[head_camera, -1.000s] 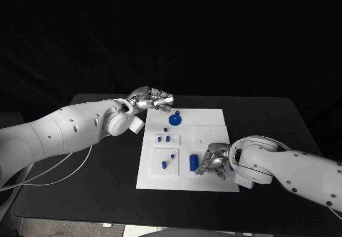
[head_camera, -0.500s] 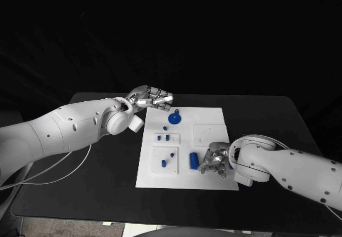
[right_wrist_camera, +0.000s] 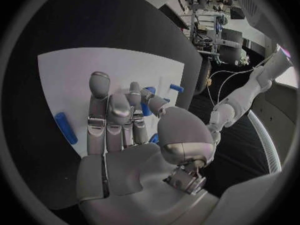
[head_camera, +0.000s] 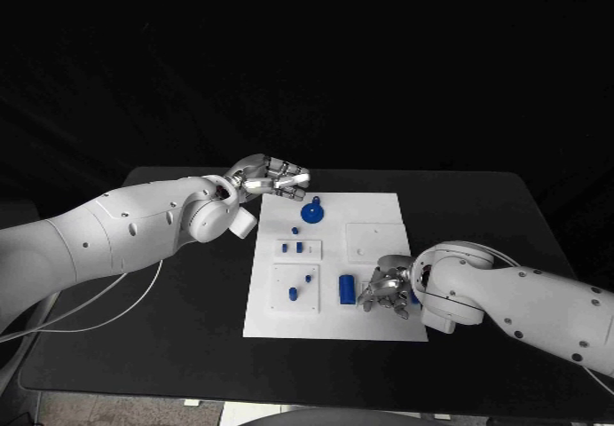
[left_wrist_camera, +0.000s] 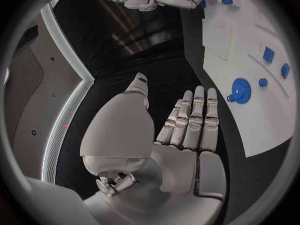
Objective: Assemble the parts on the task board
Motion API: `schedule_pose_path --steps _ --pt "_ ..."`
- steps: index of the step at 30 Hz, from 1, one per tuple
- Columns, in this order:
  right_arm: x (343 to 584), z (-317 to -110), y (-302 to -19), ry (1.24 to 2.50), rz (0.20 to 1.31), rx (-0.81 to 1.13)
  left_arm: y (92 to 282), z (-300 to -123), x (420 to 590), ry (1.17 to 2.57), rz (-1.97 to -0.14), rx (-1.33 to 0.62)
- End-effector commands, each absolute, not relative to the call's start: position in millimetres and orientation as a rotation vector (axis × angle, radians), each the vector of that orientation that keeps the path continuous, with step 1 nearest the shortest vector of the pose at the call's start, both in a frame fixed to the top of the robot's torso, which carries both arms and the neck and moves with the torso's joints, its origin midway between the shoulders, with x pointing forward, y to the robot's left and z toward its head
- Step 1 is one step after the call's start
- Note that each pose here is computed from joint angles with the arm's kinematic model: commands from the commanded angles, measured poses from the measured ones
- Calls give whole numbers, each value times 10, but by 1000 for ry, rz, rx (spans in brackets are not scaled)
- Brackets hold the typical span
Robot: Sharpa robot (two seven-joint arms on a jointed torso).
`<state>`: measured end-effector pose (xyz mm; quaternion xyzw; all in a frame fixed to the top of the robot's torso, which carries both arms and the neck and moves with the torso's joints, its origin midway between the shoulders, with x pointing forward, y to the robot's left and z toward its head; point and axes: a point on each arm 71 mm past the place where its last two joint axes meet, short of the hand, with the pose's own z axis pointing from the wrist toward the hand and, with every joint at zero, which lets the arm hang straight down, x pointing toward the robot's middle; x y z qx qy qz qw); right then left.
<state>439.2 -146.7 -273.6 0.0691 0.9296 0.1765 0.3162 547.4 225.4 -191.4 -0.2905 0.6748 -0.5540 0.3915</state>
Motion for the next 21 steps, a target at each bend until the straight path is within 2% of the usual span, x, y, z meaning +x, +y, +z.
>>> schedule_pose_path --steps 1,12,17,21 --pt "4366 -2753 -1460 2481 458 150 2232 -1917 5464 1730 -1420 -723" --pt "4377 -2715 -1562 2433 487 201 2236 -1916 5461 1731 -1419 -722" --pt "4436 -2577 -1722 2386 522 253 2248 -1914 5460 1727 -1418 -723" --pt "4537 -2403 -1954 2350 528 314 2273 -1912 5452 1725 -1418 -726"
